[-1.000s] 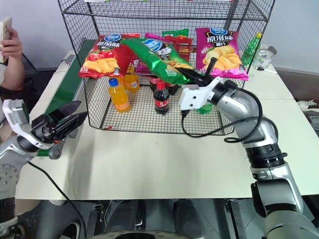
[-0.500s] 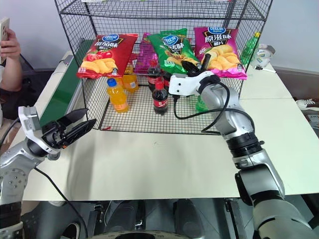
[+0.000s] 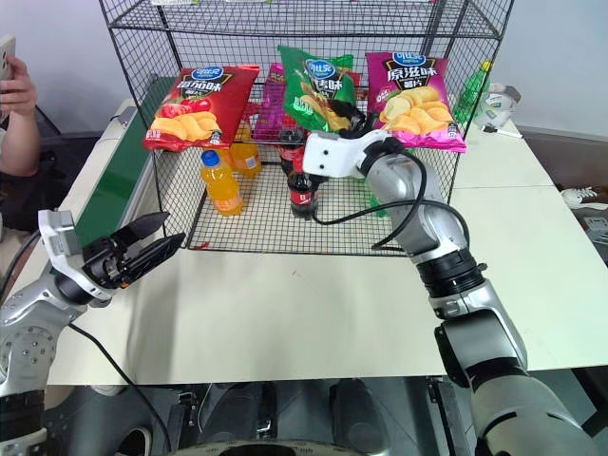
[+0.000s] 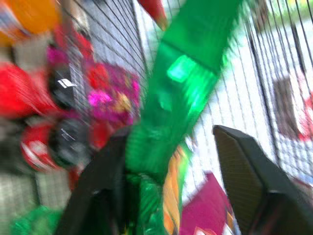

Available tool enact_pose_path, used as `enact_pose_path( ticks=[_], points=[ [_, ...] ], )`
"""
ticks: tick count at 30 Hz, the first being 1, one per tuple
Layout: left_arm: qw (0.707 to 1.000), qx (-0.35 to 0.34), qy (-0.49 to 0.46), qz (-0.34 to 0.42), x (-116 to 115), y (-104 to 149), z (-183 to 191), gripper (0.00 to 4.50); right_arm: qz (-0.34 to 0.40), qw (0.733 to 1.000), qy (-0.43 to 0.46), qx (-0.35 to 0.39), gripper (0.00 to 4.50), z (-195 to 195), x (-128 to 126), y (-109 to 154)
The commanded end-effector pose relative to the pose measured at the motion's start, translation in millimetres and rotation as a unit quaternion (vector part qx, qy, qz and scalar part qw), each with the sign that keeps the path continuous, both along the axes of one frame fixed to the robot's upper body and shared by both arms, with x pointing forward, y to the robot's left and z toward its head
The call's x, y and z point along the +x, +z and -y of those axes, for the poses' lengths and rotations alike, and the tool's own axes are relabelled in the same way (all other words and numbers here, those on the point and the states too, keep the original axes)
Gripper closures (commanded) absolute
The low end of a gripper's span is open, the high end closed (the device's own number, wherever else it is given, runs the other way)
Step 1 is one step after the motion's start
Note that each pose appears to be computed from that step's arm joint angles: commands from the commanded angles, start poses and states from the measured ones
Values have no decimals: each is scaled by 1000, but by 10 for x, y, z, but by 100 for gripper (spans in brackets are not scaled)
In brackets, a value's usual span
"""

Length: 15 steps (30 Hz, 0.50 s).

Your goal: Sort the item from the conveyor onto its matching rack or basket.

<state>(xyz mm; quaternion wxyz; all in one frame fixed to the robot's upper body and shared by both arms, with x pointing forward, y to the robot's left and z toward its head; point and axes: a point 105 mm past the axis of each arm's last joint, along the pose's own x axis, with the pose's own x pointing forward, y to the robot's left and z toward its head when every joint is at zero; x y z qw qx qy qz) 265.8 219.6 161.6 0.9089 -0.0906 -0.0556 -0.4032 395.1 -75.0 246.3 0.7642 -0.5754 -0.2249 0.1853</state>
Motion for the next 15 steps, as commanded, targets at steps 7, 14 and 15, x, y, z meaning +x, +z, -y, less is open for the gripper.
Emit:
enact_pose_path(
  ticks=[7, 14, 15],
  points=[
    [1000, 10, -8, 14, -57, -23, 40, 60, -53, 984, 132, 104, 197, -218, -425, 45],
    [999, 26, 22, 7, -79, -40, -87, 60, -231, 876, 316, 282, 197, -110, -1117, 10],
    [999, 28, 29, 8, -77, -32, -112, 60, -265, 859, 326, 293, 197, -64, -1178, -39]
  ],
)
